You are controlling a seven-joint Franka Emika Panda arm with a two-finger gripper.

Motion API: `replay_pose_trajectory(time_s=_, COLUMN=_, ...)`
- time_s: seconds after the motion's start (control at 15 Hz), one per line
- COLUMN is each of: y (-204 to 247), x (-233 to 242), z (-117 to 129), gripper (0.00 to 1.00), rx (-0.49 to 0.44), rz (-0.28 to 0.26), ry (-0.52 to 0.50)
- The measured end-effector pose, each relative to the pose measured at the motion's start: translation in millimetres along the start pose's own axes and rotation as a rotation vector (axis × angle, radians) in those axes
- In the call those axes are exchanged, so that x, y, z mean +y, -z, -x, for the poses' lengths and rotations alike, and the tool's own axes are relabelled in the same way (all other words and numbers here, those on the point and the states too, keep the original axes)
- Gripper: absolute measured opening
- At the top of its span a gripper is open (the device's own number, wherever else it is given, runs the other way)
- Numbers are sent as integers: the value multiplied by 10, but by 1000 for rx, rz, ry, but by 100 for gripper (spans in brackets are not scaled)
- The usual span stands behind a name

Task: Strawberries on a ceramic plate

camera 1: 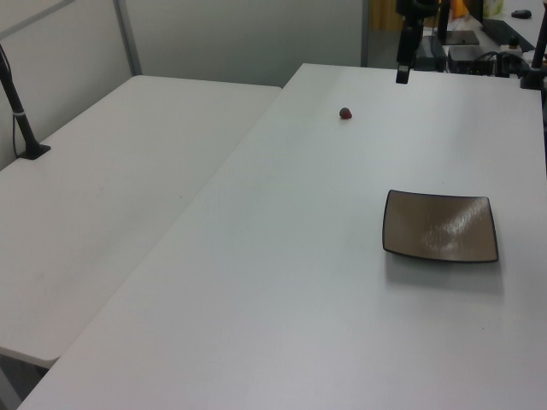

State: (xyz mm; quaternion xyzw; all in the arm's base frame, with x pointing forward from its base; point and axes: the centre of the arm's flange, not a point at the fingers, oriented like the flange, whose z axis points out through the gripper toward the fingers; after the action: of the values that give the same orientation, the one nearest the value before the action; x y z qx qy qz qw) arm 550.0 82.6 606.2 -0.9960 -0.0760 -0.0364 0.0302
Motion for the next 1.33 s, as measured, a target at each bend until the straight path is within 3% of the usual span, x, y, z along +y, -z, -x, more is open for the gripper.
replay_pose_trajectory(time_s=0.66, y=-91, x=-48, z=-54, gripper=100, rx=-7, rz=0, ry=8)
replay_pose_trajectory(time_s=1.33, y=9, x=57, z=-238, gripper=100, rx=141, rz=5, ry=-10)
